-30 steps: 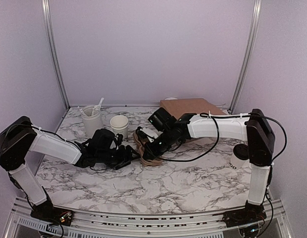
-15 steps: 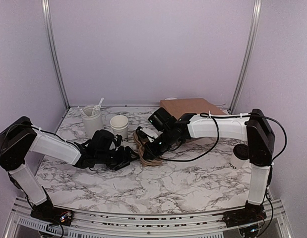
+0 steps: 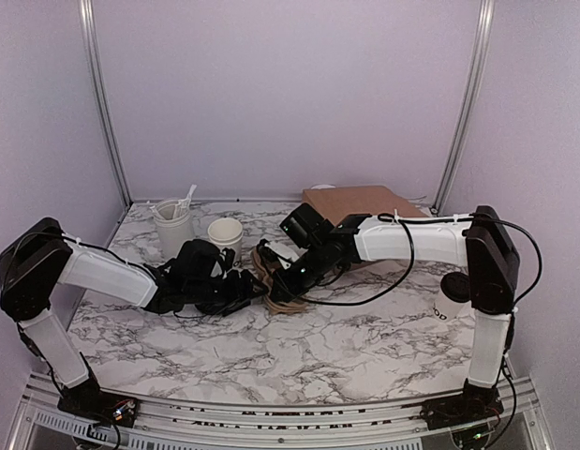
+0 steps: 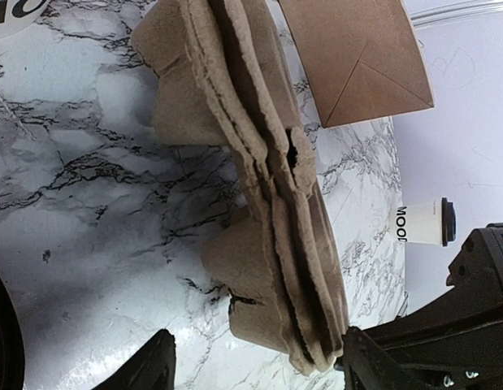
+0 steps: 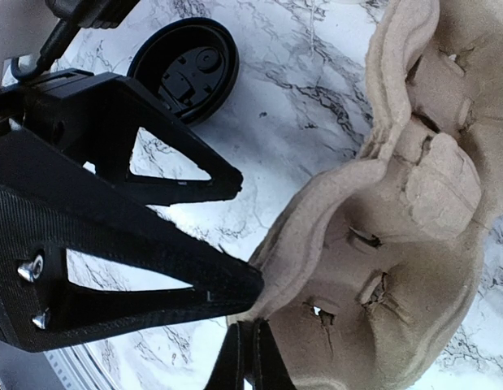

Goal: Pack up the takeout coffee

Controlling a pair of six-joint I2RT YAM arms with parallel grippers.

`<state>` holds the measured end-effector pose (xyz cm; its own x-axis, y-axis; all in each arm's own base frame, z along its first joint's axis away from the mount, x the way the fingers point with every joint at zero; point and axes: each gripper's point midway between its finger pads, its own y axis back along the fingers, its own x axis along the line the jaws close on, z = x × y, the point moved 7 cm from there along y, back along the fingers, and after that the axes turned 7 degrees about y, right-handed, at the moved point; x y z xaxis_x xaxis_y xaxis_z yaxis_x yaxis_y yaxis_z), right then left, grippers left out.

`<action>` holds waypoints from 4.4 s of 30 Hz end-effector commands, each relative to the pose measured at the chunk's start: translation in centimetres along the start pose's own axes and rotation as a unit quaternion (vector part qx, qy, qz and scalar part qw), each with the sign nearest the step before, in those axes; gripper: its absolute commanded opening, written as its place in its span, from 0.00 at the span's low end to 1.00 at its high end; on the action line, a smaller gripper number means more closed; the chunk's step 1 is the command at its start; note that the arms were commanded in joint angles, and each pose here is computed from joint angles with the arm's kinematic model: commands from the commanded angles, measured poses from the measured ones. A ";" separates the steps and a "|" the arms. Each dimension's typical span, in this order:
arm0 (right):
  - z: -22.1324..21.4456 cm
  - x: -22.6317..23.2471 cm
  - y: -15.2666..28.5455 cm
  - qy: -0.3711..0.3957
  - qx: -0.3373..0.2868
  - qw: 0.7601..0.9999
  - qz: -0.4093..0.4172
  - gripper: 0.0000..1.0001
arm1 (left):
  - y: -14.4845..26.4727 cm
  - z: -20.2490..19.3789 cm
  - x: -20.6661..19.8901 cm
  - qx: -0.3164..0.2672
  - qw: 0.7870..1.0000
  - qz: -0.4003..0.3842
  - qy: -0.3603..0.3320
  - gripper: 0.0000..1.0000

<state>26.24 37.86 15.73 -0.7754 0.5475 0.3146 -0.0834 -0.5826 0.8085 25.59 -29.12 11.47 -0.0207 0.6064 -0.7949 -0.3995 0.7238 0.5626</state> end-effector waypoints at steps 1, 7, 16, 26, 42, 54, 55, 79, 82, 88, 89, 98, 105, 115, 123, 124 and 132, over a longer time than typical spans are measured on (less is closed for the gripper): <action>1.1 0.2 1.6 -0.004 -0.028 1.000 0.000 0.00 | -0.3 0.1 -0.3 0.002 1.000 -0.004 -0.003 0.71; 1.2 0.1 1.7 -0.005 -0.029 1.000 -0.001 0.00 | 0.4 0.2 0.2 -0.006 1.000 -0.001 0.001 0.71; 1.3 0.0 1.7 -0.007 -0.028 1.000 -0.003 0.00 | 0.7 0.6 0.2 -0.013 1.000 -0.002 0.004 0.71; 1.4 -0.1 2.0 -0.009 -0.032 0.999 -0.003 0.00 | 0.0 0.6 0.2 -0.005 1.000 -0.002 0.005 0.68; 1.4 0.0 1.7 -0.004 -0.031 1.000 0.003 0.00 | -1.6 0.9 0.1 0.004 1.000 0.001 0.005 0.67; 3.3 0.3 4.9 0.004 -0.054 0.998 -0.039 0.00 | -2.2 0.2 1.9 0.015 0.999 0.027 0.020 0.66; 3.4 0.3 5.2 0.005 -0.056 0.997 -0.044 0.00 | -2.2 0.2 2.0 0.015 0.999 0.028 0.020 0.66; 6.7 -1.2 15.9 0.011 -0.169 0.978 -0.121 0.00 | -6.1 4.6 -0.6 -0.001 0.999 0.049 0.004 0.60; 6.8 -1.2 16.5 0.015 -0.175 0.976 -0.127 0.00 | -7.1 5.8 -0.7 -0.014 0.999 0.051 0.007 0.57; 6.5 -0.9 17.6 0.020 -0.185 0.973 -0.134 0.00 | -9.2 8.5 -2.4 -0.037 0.998 0.052 -0.006 0.53; 6.4 -0.9 17.7 0.020 -0.186 0.973 -0.134 0.00 | -9.6 8.7 -2.6 -0.039 0.998 0.054 -0.009 0.52; 5.7 -0.8 18.1 0.013 -0.194 0.972 -0.134 0.00 | -9.8 9.5 -3.9 -0.043 0.998 0.043 -0.026 0.55; 5.3 -1.0 17.6 0.011 -0.185 0.974 -0.131 0.00 | -7.0 8.3 -4.1 -0.040 0.998 0.038 -0.044 0.61; 4.9 -1.1 17.1 0.004 -0.177 0.975 -0.133 0.00 | -3.7 5.1 -4.0 -0.021 0.996 0.036 -0.077 0.68; 4.3 -1.5 17.2 0.000 -0.168 0.975 -0.147 0.00 | -1.5 -0.2 -5.1 0.028 0.993 0.016 -0.118 0.67; 4.2 -1.5 17.2 0.001 -0.167 0.975 -0.149 0.00 | -1.4 -1.0 -5.3 0.037 0.991 0.013 -0.124 0.68; 4.2 -1.7 17.6 0.001 -0.169 0.972 -0.164 0.00 | -5.3 -4.5 -5.7 0.092 0.988 0.007 -0.122 0.67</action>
<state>28.99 30.00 29.88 -0.6865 0.7219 0.0872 -0.4853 -0.5441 0.6844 23.26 -36.07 13.07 0.2122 0.6746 -0.7071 -0.2604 0.7364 0.6244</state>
